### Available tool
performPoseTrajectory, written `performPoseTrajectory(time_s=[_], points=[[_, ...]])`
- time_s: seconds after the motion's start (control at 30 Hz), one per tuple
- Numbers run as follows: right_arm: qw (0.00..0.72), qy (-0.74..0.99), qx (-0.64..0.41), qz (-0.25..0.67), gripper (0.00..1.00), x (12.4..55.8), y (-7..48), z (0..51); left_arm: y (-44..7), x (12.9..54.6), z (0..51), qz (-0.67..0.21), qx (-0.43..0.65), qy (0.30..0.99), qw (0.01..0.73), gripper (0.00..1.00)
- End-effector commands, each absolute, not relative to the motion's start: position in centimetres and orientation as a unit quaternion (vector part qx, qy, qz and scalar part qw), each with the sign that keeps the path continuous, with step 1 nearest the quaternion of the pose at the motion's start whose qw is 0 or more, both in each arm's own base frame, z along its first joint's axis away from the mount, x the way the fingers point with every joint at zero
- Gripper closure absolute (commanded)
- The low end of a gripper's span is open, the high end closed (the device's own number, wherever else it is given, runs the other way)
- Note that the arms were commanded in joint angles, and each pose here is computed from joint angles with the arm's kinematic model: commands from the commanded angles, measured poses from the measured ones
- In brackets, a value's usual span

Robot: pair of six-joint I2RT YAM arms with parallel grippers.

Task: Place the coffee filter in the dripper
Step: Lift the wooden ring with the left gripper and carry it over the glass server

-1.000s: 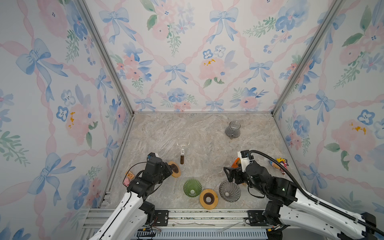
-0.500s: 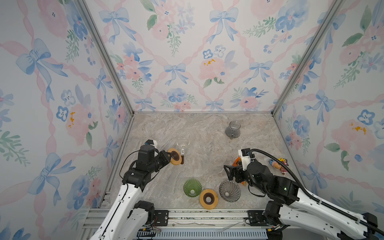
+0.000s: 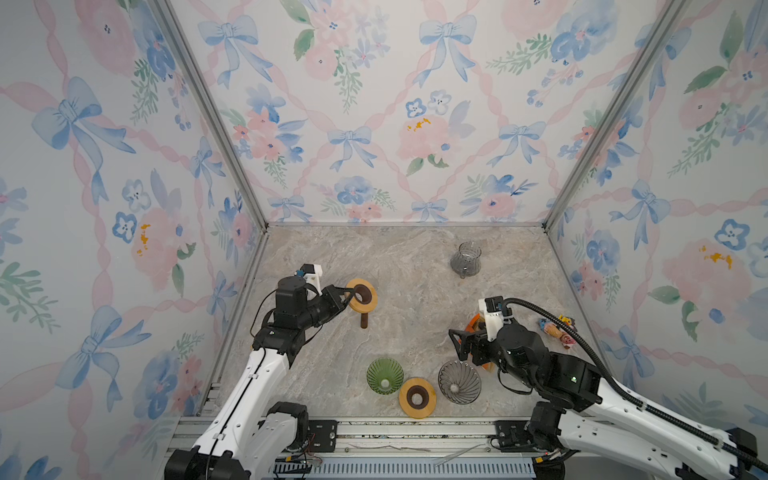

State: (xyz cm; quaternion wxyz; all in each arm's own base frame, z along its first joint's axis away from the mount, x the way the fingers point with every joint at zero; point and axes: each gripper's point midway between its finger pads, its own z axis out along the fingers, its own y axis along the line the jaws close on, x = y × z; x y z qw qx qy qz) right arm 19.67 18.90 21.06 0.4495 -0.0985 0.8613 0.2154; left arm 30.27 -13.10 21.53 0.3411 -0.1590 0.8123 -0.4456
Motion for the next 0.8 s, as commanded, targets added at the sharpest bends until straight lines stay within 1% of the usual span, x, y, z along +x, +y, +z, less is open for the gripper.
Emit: performPoseTrajectory(time_s=[0.0, 0.33, 0.67, 0.73, 0.77], points=[[0.461, 0.853, -0.103, 0.22, 0.04, 19.6, 19.0, 22.4, -13.8, 31.3, 23.3, -0.486, -0.136, 0.785, 0.359, 0.93], [0.454, 0.855, -0.108, 0.227, 0.03, 19.9, 20.2, 22.2, -14.0, 34.5, 22.7, -0.502, -0.146, 0.773, 0.358, 0.93], [0.457, 0.853, -0.106, 0.228, 0.03, 19.9, 20.2, 22.4, -15.2, 36.9, 21.6, -0.516, -0.13, 0.78, 0.329, 0.92], [0.457, 0.853, -0.105, 0.229, 0.03, 19.9, 20.2, 22.5, -15.3, 37.1, 20.7, -0.514, -0.13, 0.785, 0.319, 0.92], [0.456, 0.853, -0.104, 0.229, 0.03, 19.9, 20.1, 22.4, -15.3, 37.7, 21.6, -0.517, -0.123, 0.782, 0.327, 0.92]])
